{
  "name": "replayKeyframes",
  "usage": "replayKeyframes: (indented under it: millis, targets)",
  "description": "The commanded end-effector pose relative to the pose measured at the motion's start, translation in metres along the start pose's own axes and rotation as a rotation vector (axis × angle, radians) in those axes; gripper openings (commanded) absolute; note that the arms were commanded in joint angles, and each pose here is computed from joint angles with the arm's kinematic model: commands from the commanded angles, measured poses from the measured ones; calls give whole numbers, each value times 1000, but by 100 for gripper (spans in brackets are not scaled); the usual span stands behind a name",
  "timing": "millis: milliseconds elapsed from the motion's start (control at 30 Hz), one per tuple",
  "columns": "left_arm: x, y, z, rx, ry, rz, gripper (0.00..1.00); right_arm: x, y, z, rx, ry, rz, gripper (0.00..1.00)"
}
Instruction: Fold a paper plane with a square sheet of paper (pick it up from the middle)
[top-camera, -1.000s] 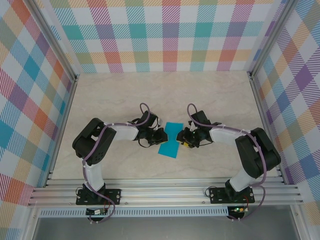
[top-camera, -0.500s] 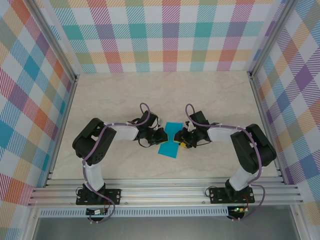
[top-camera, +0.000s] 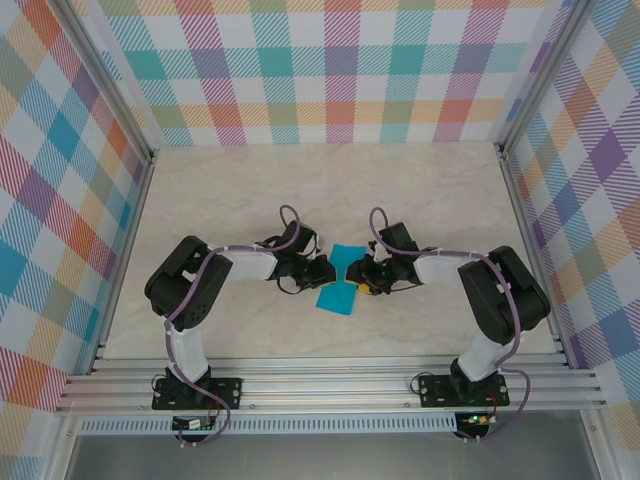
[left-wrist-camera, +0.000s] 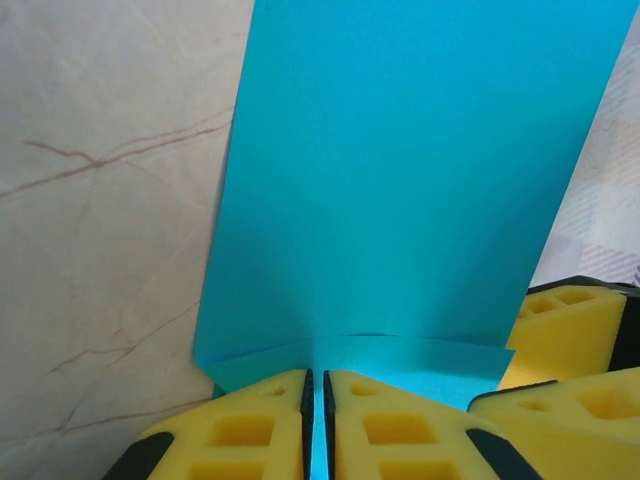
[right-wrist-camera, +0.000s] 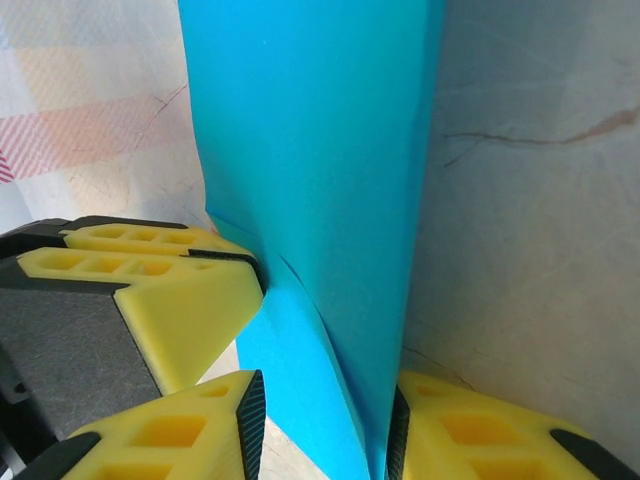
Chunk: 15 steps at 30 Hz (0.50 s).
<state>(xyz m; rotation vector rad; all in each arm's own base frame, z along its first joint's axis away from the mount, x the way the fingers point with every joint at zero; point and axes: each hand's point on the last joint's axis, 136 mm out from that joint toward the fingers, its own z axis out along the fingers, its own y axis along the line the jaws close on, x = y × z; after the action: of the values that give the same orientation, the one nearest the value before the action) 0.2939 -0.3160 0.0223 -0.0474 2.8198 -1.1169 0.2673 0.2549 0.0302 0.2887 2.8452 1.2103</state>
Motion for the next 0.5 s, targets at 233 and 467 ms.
replayKeyframes:
  millis: [233,467]
  targets:
    - [-20,-13,-40,-28,-182,-6,24,5,5,2,-57,15,-81,33]
    - [-26,3,-73,-94,-311,-51,24,3,10,-3,-60,-3,-112,26]
